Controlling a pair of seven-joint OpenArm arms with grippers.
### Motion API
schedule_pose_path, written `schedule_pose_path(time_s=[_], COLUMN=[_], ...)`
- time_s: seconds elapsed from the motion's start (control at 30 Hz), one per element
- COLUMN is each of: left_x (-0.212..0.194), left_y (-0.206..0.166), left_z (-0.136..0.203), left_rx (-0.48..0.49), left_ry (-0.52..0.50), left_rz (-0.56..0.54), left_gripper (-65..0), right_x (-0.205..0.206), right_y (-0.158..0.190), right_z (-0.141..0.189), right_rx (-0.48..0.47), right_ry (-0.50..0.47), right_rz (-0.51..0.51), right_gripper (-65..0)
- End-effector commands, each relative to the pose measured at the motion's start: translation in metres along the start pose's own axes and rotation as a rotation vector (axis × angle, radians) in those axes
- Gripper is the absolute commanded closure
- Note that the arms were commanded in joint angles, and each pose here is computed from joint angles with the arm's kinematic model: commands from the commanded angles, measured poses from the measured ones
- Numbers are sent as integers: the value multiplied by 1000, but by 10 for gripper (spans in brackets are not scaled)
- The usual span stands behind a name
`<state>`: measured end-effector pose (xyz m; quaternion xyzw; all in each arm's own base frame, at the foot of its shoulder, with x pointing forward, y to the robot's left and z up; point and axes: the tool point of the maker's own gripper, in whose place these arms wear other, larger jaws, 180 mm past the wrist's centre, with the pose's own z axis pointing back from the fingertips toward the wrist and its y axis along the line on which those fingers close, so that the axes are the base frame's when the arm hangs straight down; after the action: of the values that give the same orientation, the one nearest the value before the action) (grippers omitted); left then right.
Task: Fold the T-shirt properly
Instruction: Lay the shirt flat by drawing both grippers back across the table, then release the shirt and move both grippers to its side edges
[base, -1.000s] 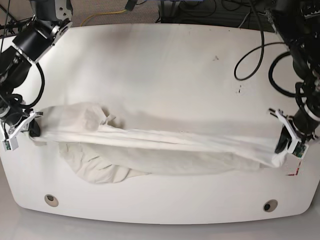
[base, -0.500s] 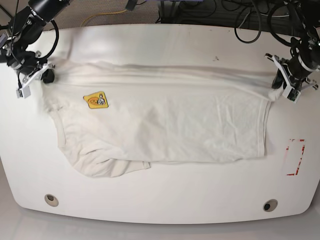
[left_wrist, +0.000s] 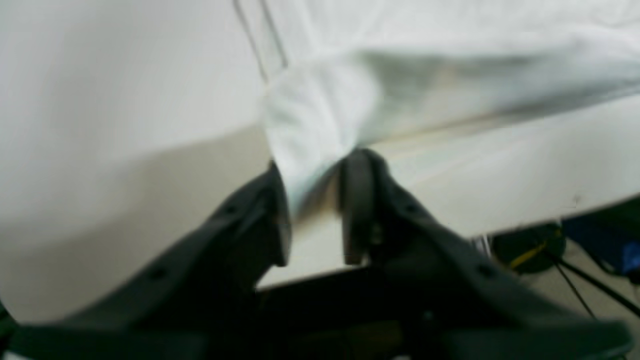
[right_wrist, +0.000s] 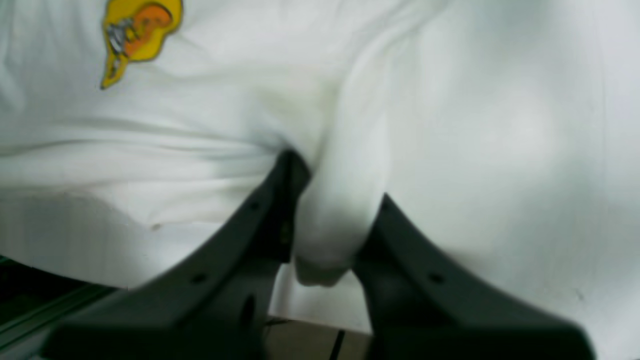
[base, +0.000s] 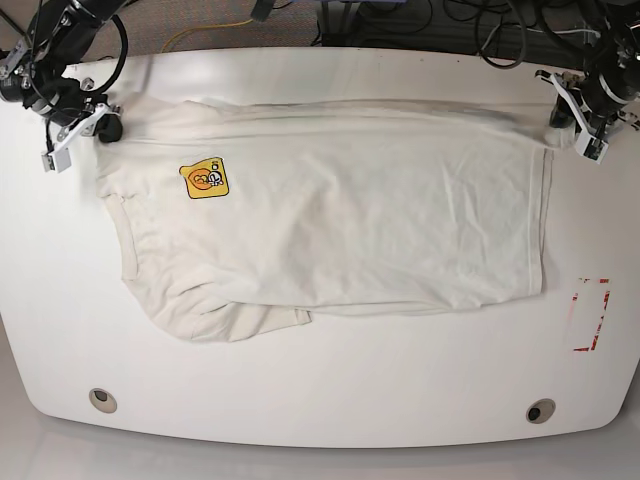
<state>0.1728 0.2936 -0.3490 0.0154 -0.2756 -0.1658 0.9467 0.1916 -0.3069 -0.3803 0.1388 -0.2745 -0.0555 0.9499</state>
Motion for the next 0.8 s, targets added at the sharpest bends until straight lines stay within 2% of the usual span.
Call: schedule_pose_path(time_s=[0.0, 0.1, 0.2, 0.27, 0.33, 0.47, 0.63, 0.77], left_x=[0, -1, 2, 11, 33, 55, 79, 101], left_y=[6, 5, 5, 6, 8, 3, -2, 2], left_z=[5, 5, 6, 5, 5, 10, 21, 26], left_rx=[21, 17, 17, 19, 2, -49, -117, -121], left_ry=[-1, 4, -4, -29, -102, -205, -331, -404], left_rz=[-14, -16, -20, -18, -6, 34, 82, 85], left_gripper=[-182, -239, -278, -289, -310, -350, -354, -354], right_x=[12, 2, 7, 10, 22, 40, 76, 104], right_y=[-6, -7, -11, -13, -14, -25, -31, -23], right_z=[9, 10, 14, 16, 17, 25, 27, 19], right_rx=[-23, -27, -35, -42, -48, -88, -142, -169], right_ry=[-34, -12, -18, -18, -43, -63, -114, -116], right_rz=[24, 18, 32, 41, 51, 83, 116, 178], right_gripper=[-68, -178, -344, -415, -461, -482, -482, -482])
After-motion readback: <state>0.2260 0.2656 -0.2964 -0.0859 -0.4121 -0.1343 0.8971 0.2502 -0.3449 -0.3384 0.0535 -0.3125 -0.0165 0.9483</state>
